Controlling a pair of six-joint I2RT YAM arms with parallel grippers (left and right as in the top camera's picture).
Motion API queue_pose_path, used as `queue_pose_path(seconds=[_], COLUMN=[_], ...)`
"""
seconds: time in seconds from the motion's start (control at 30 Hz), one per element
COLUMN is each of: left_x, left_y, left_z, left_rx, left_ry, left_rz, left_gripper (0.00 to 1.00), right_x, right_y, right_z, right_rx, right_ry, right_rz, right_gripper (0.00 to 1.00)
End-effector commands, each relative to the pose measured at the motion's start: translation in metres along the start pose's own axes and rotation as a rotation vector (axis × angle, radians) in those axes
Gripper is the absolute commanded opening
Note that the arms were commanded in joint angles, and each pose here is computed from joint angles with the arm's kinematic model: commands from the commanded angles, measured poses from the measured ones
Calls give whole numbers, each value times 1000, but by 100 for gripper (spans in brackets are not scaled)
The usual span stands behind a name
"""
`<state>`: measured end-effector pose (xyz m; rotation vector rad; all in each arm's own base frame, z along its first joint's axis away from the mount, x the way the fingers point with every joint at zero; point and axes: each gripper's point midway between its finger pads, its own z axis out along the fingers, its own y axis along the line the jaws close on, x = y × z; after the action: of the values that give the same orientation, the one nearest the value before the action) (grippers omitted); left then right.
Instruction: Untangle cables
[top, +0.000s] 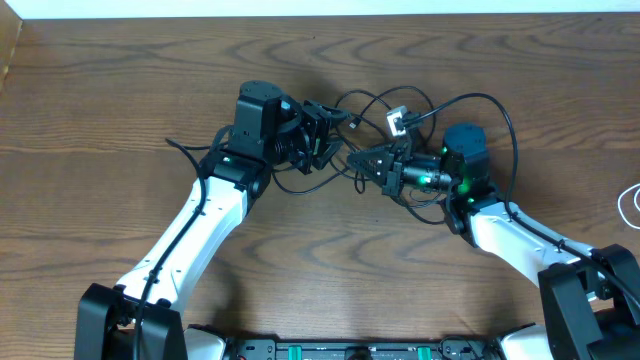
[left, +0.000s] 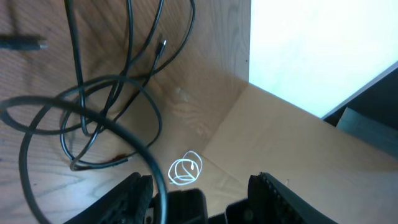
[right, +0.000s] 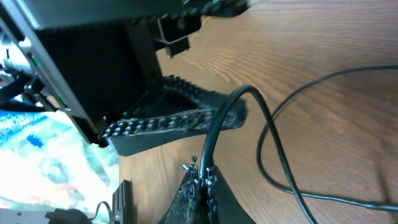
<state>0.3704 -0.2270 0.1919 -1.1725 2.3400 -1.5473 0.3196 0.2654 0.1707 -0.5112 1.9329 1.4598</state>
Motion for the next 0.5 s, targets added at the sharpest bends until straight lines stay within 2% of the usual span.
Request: queue_pose_path(seconds=[0.0, 0.07, 0.17, 0.37, 0.47], left_x=[-5, -5, -6, -8, -8], left_y=[-1, -1, -1, -2, -2], left_z=[2, 2, 2, 1, 1], left_rx=[1, 1, 1, 8, 7], left_ry=[-27, -27, -35, -49, -48], left_rz=[-27, -27, -27, -23, -10], left_gripper=[56, 55, 42, 24, 22], right_x=[4, 5, 6, 6, 6], right_y=[8, 9, 10, 10, 10], right_z=[4, 5, 6, 6, 6], right_rx=[-23, -27, -29, -29, -29], right_ry=[16, 20, 22, 22, 22], right_rz=[-27, -28, -28, -28, -28], right_gripper=[1, 1, 1, 1, 1])
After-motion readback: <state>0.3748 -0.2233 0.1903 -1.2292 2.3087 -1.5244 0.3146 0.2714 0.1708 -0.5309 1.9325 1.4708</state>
